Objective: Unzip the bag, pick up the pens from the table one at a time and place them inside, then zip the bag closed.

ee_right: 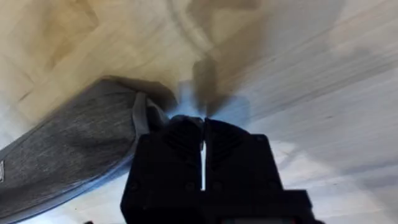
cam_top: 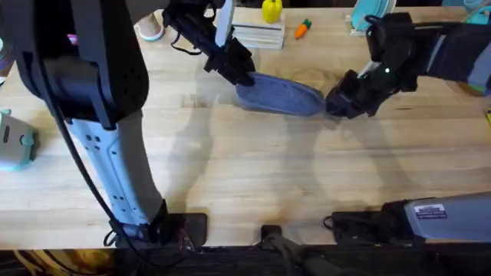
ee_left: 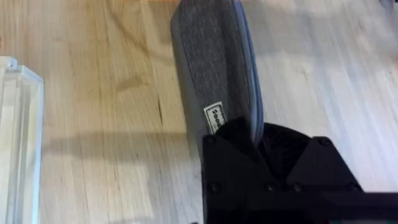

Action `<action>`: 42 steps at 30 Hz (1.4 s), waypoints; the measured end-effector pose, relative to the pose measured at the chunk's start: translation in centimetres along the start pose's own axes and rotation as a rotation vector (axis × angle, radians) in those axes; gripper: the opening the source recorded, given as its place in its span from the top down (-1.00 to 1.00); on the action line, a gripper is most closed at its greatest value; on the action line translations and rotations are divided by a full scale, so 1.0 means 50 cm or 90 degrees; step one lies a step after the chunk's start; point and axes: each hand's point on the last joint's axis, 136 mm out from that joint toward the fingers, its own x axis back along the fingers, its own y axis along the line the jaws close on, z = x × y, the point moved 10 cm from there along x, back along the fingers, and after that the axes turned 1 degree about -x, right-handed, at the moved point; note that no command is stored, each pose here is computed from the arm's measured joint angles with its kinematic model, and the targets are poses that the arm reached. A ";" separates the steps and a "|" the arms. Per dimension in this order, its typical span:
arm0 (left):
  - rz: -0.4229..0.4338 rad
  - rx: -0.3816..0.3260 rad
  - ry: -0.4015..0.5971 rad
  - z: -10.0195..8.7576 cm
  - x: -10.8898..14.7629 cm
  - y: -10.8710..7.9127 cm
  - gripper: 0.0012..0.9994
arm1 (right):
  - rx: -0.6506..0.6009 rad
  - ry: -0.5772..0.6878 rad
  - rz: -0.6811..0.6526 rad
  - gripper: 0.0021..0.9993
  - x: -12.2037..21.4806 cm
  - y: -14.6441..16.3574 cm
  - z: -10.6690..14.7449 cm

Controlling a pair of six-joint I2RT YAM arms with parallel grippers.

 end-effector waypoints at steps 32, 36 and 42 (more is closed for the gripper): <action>-0.015 0.026 0.036 0.036 0.027 0.003 0.92 | 0.110 -0.248 -0.085 -0.99 0.295 -0.031 0.035; -0.015 0.026 0.038 0.037 0.027 0.003 0.92 | 0.118 -0.293 -0.117 -0.99 0.336 -0.042 0.056; -0.015 0.026 0.040 0.037 0.026 0.003 0.90 | 0.133 -0.335 -0.142 -0.99 0.372 -0.056 0.077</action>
